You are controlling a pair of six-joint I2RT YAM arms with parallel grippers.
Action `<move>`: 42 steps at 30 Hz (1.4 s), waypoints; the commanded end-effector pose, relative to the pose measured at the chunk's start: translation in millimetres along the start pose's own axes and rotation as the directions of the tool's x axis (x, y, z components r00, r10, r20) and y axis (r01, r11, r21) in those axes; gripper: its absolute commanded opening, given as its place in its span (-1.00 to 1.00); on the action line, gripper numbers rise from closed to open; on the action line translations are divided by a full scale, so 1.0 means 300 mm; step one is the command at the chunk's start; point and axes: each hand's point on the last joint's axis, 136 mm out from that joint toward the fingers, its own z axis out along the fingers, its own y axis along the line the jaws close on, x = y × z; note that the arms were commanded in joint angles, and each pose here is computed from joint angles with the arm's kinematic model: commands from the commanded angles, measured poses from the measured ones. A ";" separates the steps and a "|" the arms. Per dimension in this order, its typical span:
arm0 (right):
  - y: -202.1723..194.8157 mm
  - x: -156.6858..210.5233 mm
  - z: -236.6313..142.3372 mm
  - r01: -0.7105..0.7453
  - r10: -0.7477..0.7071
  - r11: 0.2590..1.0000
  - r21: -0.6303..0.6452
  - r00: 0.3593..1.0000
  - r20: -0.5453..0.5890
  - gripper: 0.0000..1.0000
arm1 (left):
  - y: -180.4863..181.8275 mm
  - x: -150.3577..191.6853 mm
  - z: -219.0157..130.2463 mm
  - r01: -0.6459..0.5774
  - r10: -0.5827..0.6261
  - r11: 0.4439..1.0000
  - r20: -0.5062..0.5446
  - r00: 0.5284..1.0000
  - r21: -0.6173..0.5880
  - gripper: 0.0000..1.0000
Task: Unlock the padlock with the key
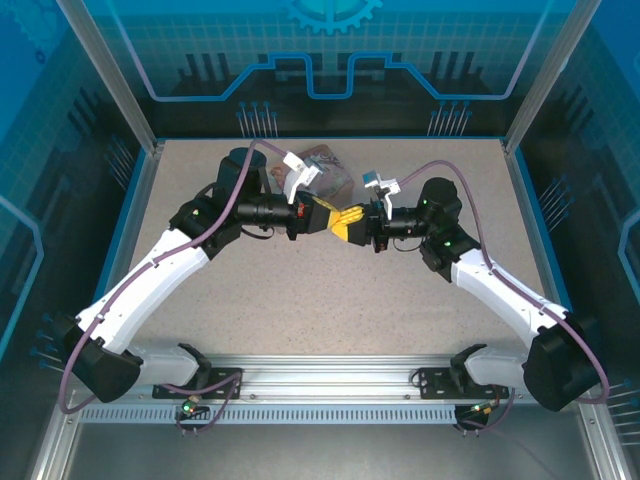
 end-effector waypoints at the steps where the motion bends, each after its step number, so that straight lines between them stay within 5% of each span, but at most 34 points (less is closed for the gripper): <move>1: 0.008 -0.013 -0.005 0.017 -0.017 1.000 0.001 1.000 0.007 -0.87 | -0.015 -0.022 -0.017 -0.031 0.031 1.000 0.012 0.999 0.003 -1.00; 5: 0.010 -0.021 -0.018 0.023 -0.023 1.000 0.011 1.000 0.013 -1.00 | -0.019 -0.022 -0.021 -0.035 0.035 0.999 0.010 0.999 0.004 -1.00; 24: -0.017 0.041 -0.022 -0.010 0.011 0.999 0.040 0.999 -0.042 -1.00 | -0.008 -0.067 -0.023 -0.021 0.021 1.000 0.040 0.999 -0.004 -0.98; 27: -0.029 0.036 -0.036 -0.012 0.015 0.998 0.059 0.999 -0.037 -1.00 | -0.004 -0.093 -0.035 -0.011 0.011 1.000 0.072 0.997 -0.007 -0.37; 30: -0.039 0.038 -0.049 -0.019 0.021 0.997 0.071 0.999 -0.037 -1.00 | -0.001 -0.117 -0.058 -0.007 0.009 1.000 0.104 0.995 -0.017 -0.09; 37: -0.100 0.078 -0.091 -0.062 0.073 0.985 0.158 0.996 -0.060 -1.00 | 0.099 -0.113 -0.119 0.077 -0.054 0.989 0.180 0.982 -0.125 0.18; 42: -0.277 0.143 -0.195 -0.192 0.223 0.893 0.407 0.974 -0.030 -1.00 | 0.383 0.007 -0.146 0.275 -0.217 0.901 0.199 0.956 -0.337 0.36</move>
